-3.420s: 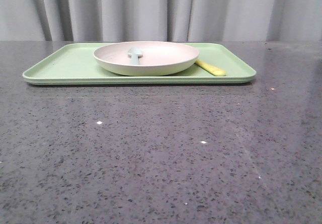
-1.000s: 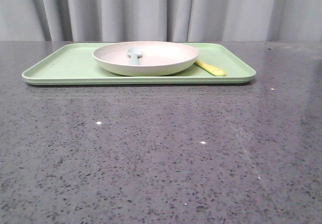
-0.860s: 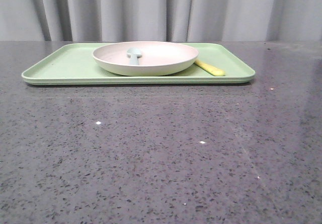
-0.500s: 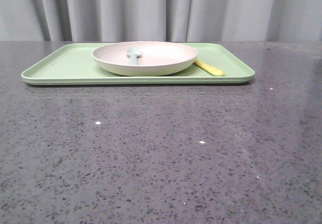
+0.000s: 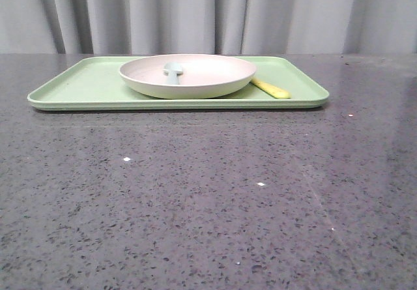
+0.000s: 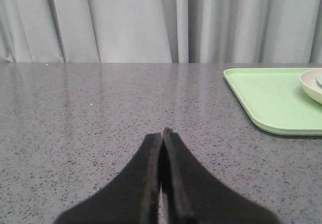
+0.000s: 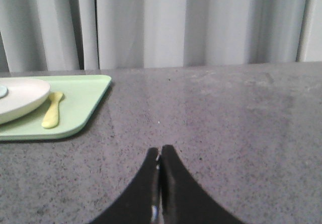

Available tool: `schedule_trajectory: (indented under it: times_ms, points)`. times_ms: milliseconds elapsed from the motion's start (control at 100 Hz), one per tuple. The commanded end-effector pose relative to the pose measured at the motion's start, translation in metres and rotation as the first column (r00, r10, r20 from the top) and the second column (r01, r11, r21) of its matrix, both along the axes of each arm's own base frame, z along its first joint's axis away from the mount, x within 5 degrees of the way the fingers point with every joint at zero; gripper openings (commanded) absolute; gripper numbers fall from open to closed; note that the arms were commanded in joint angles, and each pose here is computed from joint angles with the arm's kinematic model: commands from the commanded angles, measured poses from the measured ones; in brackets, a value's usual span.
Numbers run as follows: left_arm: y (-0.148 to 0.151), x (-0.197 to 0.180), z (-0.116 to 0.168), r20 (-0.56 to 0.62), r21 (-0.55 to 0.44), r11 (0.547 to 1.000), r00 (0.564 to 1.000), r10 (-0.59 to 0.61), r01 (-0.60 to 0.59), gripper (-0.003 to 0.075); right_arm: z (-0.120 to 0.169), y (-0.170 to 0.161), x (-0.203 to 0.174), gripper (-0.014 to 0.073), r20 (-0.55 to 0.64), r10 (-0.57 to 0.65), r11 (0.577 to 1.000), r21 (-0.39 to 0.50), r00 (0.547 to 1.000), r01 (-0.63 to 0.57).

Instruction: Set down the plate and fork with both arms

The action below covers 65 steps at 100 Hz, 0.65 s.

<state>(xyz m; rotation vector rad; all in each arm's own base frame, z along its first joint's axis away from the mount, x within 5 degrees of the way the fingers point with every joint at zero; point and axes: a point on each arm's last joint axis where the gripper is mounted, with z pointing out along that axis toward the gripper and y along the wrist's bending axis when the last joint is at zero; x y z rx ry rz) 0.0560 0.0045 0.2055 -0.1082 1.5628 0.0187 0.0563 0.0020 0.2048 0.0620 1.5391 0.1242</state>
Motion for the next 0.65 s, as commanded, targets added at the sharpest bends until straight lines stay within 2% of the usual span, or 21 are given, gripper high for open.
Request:
schedule_trajectory:
  times_ms: [0, 640]
  points:
    - [0.0002, -0.0021, 0.0049, 0.101, -0.003, 1.0, 0.995, 0.004, -0.004, -0.002, 0.0045, 0.0001, -0.0022, -0.0066, 0.086, -0.001, 1.0, 0.0, 0.996, 0.001]
    - [0.0002, -0.0021, 0.0049, 0.101, -0.003, 1.0, 0.995, 0.004, -0.004, -0.002, 0.0056, 0.0001, -0.0023, -0.0066, 0.098, 0.0, 1.0, 0.0, 0.995, 0.0]
